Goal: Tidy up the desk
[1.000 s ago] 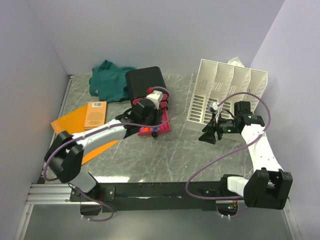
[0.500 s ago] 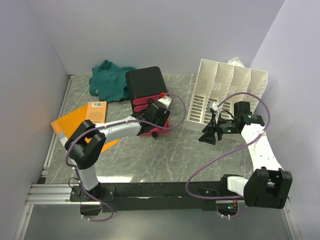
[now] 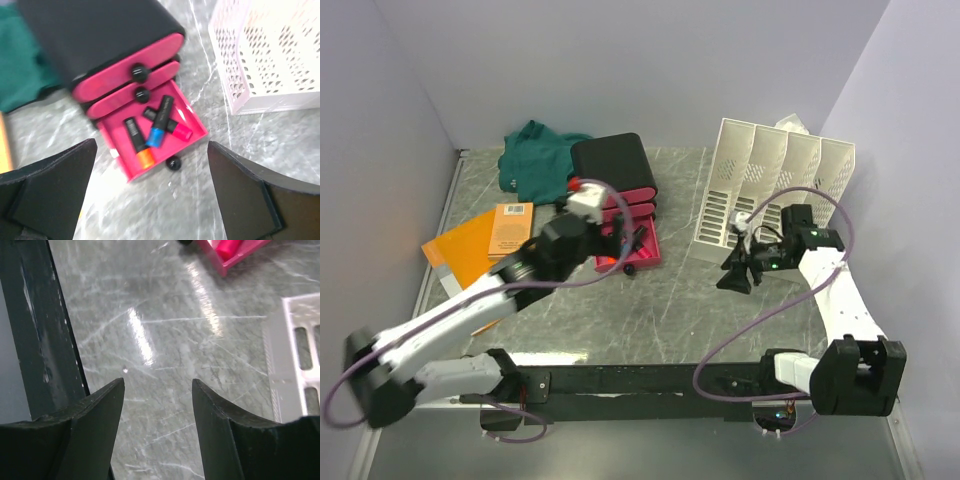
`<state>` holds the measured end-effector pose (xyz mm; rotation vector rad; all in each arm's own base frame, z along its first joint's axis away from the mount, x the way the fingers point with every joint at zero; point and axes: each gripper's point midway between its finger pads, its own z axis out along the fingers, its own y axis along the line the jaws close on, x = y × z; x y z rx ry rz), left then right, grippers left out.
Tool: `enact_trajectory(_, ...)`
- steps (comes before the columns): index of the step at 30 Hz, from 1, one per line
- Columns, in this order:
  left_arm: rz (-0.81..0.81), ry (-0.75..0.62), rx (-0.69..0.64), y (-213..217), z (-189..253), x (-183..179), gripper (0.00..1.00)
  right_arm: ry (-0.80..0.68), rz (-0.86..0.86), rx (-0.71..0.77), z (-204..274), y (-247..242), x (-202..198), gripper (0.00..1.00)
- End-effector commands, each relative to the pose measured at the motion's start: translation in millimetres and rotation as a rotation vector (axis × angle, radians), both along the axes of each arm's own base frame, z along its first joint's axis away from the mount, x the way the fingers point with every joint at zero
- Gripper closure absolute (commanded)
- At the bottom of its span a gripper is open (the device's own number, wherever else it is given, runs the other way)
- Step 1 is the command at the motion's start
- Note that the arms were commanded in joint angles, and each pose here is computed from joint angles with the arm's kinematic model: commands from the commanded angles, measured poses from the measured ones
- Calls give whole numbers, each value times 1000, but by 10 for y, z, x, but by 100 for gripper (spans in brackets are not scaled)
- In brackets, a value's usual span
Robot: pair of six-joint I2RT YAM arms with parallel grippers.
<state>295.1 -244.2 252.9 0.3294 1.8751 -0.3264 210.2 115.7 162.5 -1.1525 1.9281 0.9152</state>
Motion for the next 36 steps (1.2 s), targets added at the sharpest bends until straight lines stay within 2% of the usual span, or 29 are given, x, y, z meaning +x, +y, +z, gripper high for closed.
enact_trajectory(1, 92, 22, -50, 525, -52, -269, 0, -155, 126, -134, 92, 185, 35, 37)
enact_trajectory(2, 113, -6, -93, 672, 69, -342, 0, -226, 167, -207, 67, 277, 98, 37)
enact_trajectory(4, 142, 8, -85, 834, -62, -431, 1, -302, 201, -265, 65, 400, 146, 39)
enact_trajectory(6, 182, -12, -106, 998, -27, -499, 0, -407, 261, -306, 124, 629, 217, 46)
enact_trajectory(7, 200, -1, -94, 1063, -86, -529, 1, -400, 268, -316, 79, 716, 268, 50)
enact_trajectory(8, 206, -10, -101, 1112, -67, -560, 0, -427, 274, -324, 101, 825, 338, 62)
enact_trajectory(9, 233, -14, -92, 1174, -83, -561, 0, -455, 289, -349, 150, 956, 387, 70)
enact_trajectory(11, 264, -24, -91, 1252, -115, -570, 1, -396, 317, -414, -64, 1117, 479, 86)
enact_trajectory(12, 277, -28, -81, 1283, -121, -566, 0, -412, 321, -427, -1, 1221, 565, 89)
enact_trajectory(14, 294, -40, -86, 1311, -72, -554, 0, -397, 363, -519, -239, 1412, 607, 94)
enact_trajectory(17, 316, -40, -72, 1344, -72, -534, 0, -438, 409, -586, -369, 1691, 672, 95)
enact_trajectory(21, 332, -44, -77, 1370, -56, -531, 1, -400, 435, -654, -661, 1890, 732, 95)
enact_trajectory(30, 370, -71, -110, 1471, 25, -561, 0, -419, 297, -767, -1132, 2027, 1058, 88)
enact_trajectory(33, 379, -80, -120, 1502, 48, -574, 1, -468, 176, -782, -1136, 2060, 1290, 83)
enact_trajectory(36, 384, -85, -129, 1515, 69, -579, 0, -536, 46, -758, -1004, 2145, 1531, 67)
